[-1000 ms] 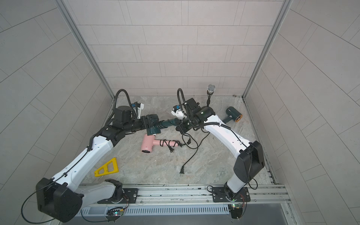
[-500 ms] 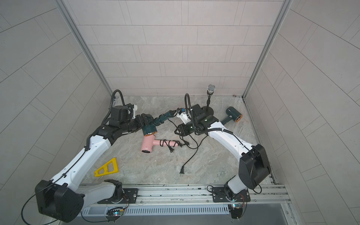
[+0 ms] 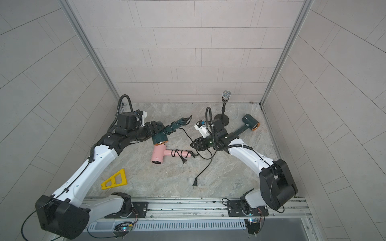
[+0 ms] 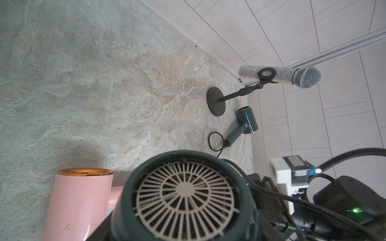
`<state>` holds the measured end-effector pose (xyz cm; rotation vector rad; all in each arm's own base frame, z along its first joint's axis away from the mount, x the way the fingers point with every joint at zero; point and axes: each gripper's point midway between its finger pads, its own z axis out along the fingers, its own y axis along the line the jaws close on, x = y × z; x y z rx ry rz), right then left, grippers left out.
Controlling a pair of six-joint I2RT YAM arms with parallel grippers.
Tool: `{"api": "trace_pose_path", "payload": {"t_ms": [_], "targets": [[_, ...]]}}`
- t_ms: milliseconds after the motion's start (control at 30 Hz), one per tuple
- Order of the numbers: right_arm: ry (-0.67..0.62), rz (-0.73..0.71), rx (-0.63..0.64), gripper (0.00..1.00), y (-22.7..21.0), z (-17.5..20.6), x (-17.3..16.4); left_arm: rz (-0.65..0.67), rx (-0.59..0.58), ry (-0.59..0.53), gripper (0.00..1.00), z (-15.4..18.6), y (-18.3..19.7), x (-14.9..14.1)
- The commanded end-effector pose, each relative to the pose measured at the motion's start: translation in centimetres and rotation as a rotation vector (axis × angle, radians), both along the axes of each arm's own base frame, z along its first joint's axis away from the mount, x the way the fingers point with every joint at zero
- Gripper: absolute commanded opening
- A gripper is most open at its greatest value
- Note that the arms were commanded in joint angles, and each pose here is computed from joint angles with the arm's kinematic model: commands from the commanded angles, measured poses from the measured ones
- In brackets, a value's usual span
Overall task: Wrap the cord around the hair dryer
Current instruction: Wrap the power cord around the hair dryer.
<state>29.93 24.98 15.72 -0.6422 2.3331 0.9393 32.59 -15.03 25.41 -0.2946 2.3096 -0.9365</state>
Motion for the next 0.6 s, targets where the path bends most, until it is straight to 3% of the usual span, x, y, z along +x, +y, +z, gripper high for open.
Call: {"api": "trace_pose_path", "payload": {"t_ms": [0, 300, 567], "targets": [[-0.126, -0.028, 0.014, 0.61, -0.1, 0.1, 1.3, -0.011, -0.047, -0.095, 0.00, 3.9, -0.4, 0.5], [-0.166, -0.175, 0.093, 0.59, 0.2, -2.2, 4.5, -0.018, -0.057, -0.092, 0.00, 4.0, -0.6, 0.5], [-0.187, -0.278, 0.024, 0.58, 0.1, -5.2, 6.2, -0.019, -0.058, -0.089, 0.00, 4.0, -0.6, 0.5]]}}
